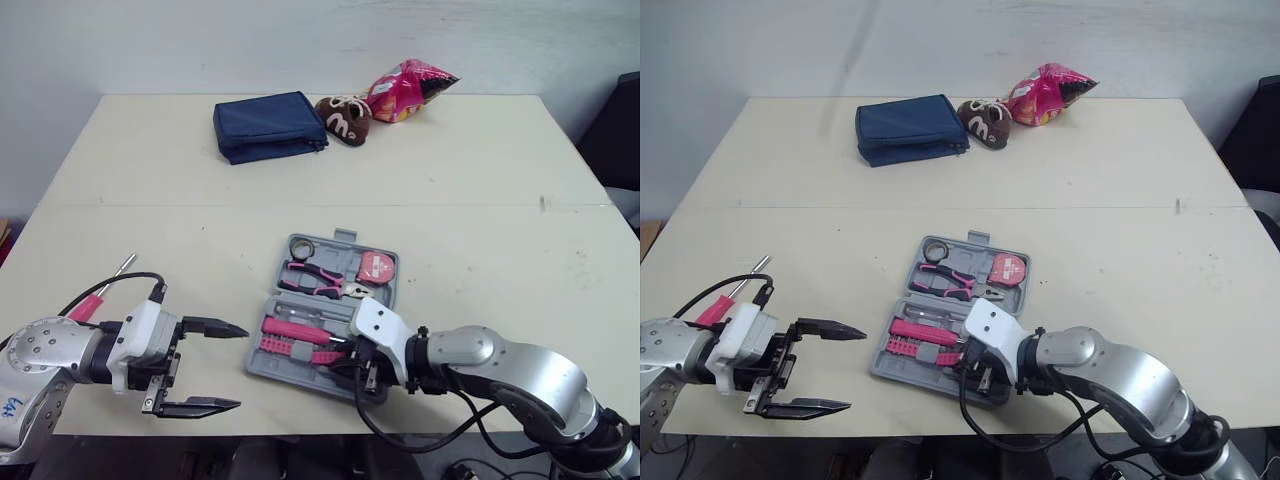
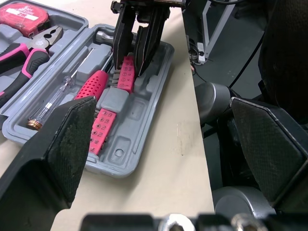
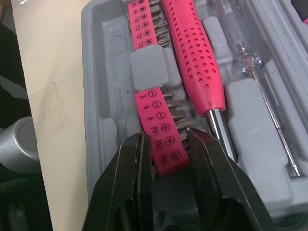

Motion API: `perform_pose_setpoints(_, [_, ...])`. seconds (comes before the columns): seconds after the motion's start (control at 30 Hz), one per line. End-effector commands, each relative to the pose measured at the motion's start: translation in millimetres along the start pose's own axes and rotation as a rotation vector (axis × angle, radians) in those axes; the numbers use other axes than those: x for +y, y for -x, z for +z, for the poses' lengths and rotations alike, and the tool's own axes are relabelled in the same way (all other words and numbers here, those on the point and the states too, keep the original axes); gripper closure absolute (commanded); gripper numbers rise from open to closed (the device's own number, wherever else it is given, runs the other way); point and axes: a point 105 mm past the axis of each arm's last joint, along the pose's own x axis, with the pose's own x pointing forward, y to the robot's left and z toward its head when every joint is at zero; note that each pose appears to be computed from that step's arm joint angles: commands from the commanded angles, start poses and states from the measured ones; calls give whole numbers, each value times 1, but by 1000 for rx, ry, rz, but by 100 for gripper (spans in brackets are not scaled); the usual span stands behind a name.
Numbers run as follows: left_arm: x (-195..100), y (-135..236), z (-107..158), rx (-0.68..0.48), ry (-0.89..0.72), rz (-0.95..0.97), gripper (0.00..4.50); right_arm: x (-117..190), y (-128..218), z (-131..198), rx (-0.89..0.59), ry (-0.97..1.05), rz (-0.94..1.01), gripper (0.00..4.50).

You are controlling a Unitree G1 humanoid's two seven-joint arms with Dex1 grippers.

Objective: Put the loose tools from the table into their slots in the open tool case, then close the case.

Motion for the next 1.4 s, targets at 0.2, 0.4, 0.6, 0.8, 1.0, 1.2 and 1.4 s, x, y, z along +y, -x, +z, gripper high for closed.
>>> perform_pose_setpoints(0.2, [-3, 5, 3, 2, -37, 15, 0, 4, 4, -11, 100, 8, -7, 378])
perform_pose_setpoints(0.4, [-3, 5, 1, -2, -37, 19, 0, -1, 3, -6, 96, 43, -54, 378])
perform_pose_setpoints(0.6, [-4, 5, 1, -4, -32, 22, 0, -3, -3, -4, 71, 12, -82, 378])
perform_pose_setpoints(0.8, [-2, 4, 0, -6, -29, 24, 0, 1, -8, -3, 53, -13, -68, 378])
perform_pose_setpoints(1.0, [0, 4, -1, -6, -26, 24, 0, 2, -8, -2, 37, -29, -47, 378])
perform_pose_setpoints(1.2, [2, 2, -2, -10, -28, 29, 0, -1, -4, 2, -17, -32, -59, 196])
perform_pose_setpoints(1.4, [3, 4, -4, -8, -24, 39, 0, 1, 28, 16, -131, 29, 61, 95])
